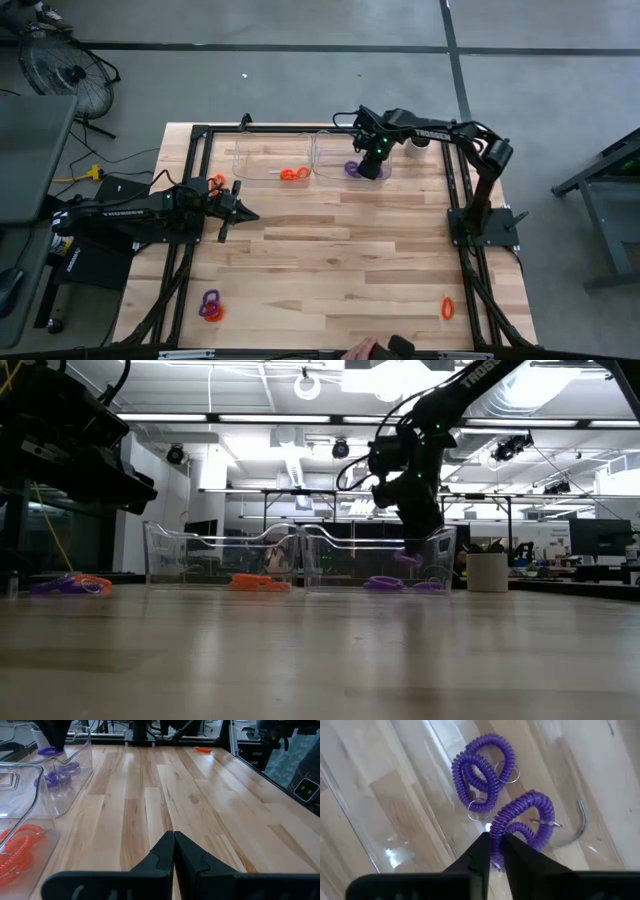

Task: Sort spring keychains
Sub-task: Put the violet spring keychain into the right transparent bin, then put the orange spring keychain into the left transparent bin

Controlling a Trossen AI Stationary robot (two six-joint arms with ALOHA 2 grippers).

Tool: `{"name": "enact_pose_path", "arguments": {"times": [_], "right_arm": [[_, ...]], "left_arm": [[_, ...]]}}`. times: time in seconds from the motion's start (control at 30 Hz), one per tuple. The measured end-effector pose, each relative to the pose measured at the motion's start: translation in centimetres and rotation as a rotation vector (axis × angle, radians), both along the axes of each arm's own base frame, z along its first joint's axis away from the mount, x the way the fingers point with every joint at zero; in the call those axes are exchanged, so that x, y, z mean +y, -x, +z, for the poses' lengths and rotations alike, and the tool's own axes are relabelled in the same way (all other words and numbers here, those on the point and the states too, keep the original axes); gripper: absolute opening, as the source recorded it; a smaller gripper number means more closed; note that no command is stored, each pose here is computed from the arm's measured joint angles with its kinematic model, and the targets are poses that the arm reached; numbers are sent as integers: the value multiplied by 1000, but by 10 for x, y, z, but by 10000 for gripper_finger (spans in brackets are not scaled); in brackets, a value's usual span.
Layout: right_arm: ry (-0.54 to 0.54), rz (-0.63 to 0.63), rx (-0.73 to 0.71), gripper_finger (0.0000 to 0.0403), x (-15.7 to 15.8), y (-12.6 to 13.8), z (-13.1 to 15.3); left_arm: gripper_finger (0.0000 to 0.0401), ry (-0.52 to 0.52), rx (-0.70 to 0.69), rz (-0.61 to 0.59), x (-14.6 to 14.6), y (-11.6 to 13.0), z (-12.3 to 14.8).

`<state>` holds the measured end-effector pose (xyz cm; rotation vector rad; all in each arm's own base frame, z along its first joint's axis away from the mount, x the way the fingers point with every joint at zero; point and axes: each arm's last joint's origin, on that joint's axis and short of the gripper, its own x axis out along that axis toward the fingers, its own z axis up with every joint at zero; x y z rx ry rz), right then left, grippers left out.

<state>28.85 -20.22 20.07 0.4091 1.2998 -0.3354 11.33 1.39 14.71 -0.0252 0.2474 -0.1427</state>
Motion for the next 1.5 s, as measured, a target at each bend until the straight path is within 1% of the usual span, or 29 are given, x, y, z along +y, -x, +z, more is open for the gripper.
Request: {"name": "enact_pose_path", "arguments": {"times": [0.2, 0.3, 0.43, 0.5, 0.57, 0.63, 0.7, 0.77, 0.93, 1.03, 1.13, 1.23, 1.37, 1.5], "right_arm": [[-27, 11, -25, 94, 1, -1, 0], [-46, -49, -24, 123, 1, -1, 0], [-54, -131, -37, 166, 2, 2, 8], [-33, -195, -51, 187, 4, 5, 18], [12, -265, -71, 206, 7, 10, 33], [62, -311, -97, 222, 13, 15, 49], [81, -370, -112, 233, 23, 20, 63], [66, -436, -114, 239, 35, 25, 75], [14, -578, -34, 237, 71, 37, 90], [-18, -622, 36, 235, 93, 43, 94], [-33, -627, 101, 234, 113, 48, 94], [-37, -631, 129, 234, 134, 57, 87], [-57, -625, 146, 234, 163, 70, 67], [-130, -604, 139, 234, 194, 85, 44]], "left_arm": [[1, 0, 0, 0, 0, 0, 0], [1, 0, 0, 0, 0, 0, 0], [1, 0, 1, 0, 0, 0, 0], [1, 0, 0, 0, 0, 0, 0], [1, 0, 0, 0, 0, 0, 0], [1, 0, 0, 0, 0, 0, 0], [1, 0, 0, 0, 0, 0, 0], [1, 0, 1, 0, 0, 0, 0], [1, 0, 0, 0, 0, 0, 0], [1, 0, 0, 0, 0, 0, 0], [1, 0, 0, 0, 0, 0, 0], [1, 0, 1, 0, 0, 0, 0], [1, 0, 0, 0, 0, 0, 0], [1, 0, 0, 0, 0, 0, 0]]}}
